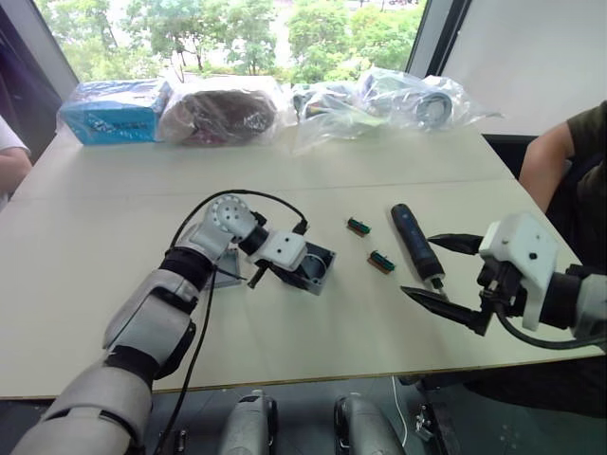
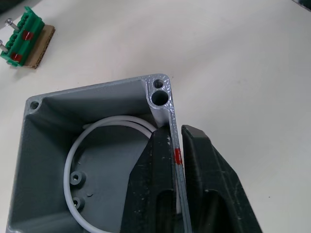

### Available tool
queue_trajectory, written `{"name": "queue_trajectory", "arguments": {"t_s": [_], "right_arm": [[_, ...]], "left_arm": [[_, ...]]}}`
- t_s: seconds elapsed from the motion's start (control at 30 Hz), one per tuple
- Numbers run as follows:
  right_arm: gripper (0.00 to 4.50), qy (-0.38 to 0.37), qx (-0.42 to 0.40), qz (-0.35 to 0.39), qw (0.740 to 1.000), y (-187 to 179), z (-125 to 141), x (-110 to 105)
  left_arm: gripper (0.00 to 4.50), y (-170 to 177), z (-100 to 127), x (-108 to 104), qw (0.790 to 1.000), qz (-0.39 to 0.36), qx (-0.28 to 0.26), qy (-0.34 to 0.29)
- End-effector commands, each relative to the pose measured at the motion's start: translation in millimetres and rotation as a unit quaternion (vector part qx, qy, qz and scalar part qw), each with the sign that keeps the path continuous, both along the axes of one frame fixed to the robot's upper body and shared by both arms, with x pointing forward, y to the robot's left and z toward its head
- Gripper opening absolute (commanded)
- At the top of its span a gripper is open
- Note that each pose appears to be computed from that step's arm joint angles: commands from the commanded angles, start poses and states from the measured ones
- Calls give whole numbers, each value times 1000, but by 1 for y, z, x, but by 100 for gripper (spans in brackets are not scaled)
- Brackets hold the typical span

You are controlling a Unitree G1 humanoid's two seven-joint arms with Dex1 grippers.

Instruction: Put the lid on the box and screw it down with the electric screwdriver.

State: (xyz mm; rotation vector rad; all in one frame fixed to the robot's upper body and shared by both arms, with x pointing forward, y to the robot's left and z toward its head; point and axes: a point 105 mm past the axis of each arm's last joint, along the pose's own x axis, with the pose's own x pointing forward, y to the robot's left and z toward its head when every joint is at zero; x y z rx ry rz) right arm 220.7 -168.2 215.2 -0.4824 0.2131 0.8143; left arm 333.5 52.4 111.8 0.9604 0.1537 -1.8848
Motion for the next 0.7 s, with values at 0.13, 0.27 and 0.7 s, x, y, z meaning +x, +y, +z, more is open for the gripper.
{"name": "queue_trajectory", "arguments": {"t_s": [0.13,0.27,0.7], "right_arm": [[450,-16,-5,9,1000,3,6,0],[450,-13,-3,22,1000,6,6,2],[450,-15,3,112,994,30,9,19]], "left_arm": [[318,-6,31,1,999,0,-39,-12],[441,5,70,-3,995,24,-93,-17],[441,99,93,28,794,561,-237,-4]]}}
